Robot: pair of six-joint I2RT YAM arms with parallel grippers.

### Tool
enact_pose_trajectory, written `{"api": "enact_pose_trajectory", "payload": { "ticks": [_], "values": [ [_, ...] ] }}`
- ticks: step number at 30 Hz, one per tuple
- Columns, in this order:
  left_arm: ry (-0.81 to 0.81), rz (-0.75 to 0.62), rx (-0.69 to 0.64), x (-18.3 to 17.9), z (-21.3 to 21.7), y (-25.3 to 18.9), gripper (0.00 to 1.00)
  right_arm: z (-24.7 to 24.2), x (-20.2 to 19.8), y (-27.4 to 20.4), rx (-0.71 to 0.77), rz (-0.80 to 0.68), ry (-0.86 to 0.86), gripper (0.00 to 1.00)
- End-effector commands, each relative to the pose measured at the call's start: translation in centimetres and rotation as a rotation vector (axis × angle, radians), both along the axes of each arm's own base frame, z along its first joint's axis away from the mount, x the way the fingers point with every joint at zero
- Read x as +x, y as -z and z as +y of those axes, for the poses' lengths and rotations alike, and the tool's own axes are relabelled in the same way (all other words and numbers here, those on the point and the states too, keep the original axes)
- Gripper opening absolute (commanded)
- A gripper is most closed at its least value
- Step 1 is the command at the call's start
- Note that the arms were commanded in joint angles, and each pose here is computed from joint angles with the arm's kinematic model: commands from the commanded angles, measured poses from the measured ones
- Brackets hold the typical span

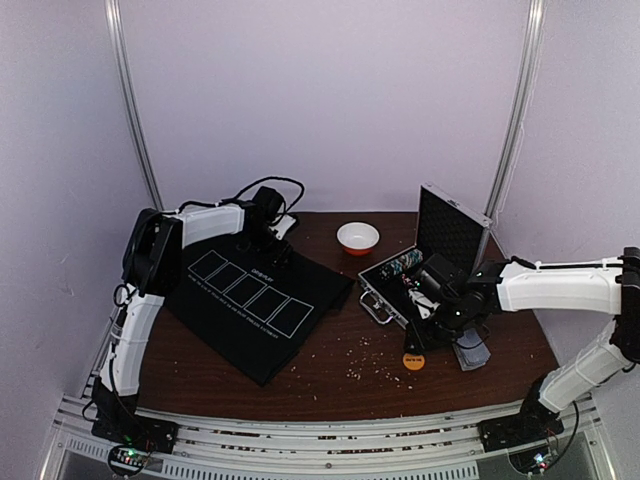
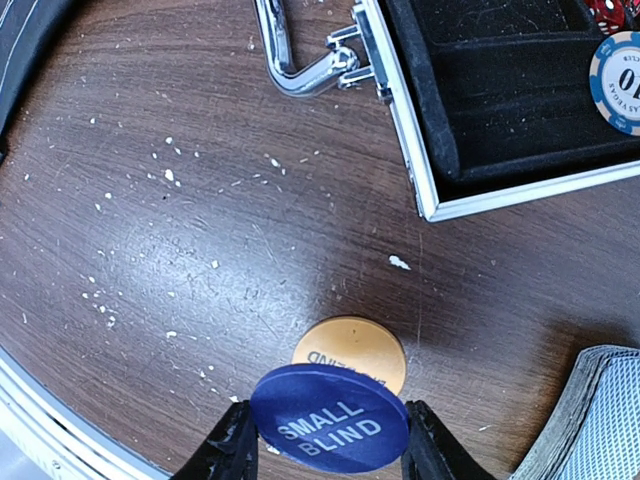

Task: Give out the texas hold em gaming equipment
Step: Place the dealer button on the poker table mat.

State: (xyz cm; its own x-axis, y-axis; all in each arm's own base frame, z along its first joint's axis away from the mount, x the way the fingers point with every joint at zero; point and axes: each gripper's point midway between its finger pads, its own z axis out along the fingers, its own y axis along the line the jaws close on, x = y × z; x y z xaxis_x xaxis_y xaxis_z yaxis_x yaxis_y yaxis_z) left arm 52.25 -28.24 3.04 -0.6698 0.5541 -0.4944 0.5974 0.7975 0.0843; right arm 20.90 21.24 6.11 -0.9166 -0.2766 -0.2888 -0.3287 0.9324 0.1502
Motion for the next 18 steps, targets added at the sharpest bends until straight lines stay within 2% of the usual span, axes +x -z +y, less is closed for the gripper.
{"api": "enact_pose_trajectory", "payload": {
  "ticks": [1, 5, 12, 18],
  "values": [
    [-0.023, -0.021, -0.017, 1.0, 0.5, 0.1, 0.31, 0.5, 0.1, -0.6, 0.000, -0.003, -0.010, 0.38],
    [-0.033, -0.030, -0.004, 1.1, 0.9, -0.1, 0.33, 0.7, 0.1, -0.9, -0.002, -0.006, -0.013, 0.38],
    [-0.033, -0.046, -0.021, 1.2, 0.6, -1.3, 0.66, 1.0, 0.2, -1.2, -0.001, -0.010, -0.021, 0.38],
    [-0.035, -0.136, -0.069, 1.9, 0.4, -6.6, 0.83, 1.4, 0.2, -1.5, 0.002, -0.014, -0.030, 0.38]
  ]
}}
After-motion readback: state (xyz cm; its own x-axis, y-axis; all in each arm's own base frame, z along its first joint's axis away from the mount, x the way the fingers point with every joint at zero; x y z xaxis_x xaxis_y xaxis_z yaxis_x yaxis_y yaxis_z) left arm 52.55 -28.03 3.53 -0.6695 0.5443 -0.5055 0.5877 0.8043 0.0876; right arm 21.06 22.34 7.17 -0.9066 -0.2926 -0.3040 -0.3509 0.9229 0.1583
